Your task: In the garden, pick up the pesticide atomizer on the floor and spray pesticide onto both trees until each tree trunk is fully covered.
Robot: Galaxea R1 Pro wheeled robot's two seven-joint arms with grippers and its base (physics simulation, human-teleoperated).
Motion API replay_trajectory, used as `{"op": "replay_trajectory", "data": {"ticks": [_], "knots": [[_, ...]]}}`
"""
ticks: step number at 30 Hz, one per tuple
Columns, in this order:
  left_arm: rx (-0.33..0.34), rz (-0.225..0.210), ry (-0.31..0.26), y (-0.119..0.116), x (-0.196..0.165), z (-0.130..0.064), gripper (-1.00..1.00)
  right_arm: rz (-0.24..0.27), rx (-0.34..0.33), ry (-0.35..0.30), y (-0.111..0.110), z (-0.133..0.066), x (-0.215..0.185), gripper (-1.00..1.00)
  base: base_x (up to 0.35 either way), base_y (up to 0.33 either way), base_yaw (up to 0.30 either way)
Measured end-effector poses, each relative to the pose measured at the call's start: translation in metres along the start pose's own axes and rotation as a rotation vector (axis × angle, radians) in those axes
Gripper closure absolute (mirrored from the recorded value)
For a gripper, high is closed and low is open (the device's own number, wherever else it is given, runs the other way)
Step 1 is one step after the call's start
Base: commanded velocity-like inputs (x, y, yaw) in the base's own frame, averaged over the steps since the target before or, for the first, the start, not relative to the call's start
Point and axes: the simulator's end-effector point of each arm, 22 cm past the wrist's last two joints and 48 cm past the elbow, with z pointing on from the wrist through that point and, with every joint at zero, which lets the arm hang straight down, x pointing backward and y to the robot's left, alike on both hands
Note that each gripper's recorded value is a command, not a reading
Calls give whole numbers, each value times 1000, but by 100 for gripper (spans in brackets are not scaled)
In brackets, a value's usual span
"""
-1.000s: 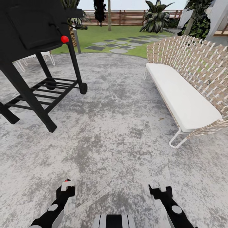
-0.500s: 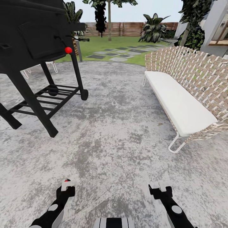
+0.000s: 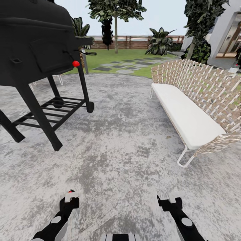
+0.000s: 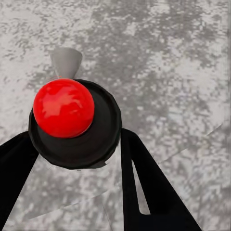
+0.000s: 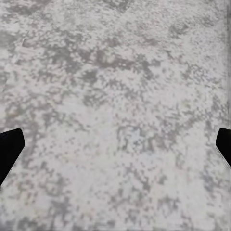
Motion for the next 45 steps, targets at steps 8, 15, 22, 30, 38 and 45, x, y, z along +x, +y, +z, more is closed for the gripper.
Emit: {"op": "replay_trajectory", "data": {"ticks": [8,15,22,30,38,45], "knots": [[1,6,3,3,3,-17,100,-6,7,-20,-5,-8,-11,-100,0,0,0],[-3,11,14,8,-1,-31,100,-9,-25,-42,7,-30,21,-100,0,0,0],[-16,15,69,18,27,-62,100,0,-60,-84,21,-61,49,-100,0,0,0],[-25,22,116,28,43,-89,100,10,-69,-76,23,-80,51,-100,0,0,0],[-24,21,109,28,24,-99,100,11,-69,-80,21,-90,34,-100,0,0,0],[-24,20,99,28,5,-107,100,12,-69,-88,19,-98,16,-100,0,0,0]]}}
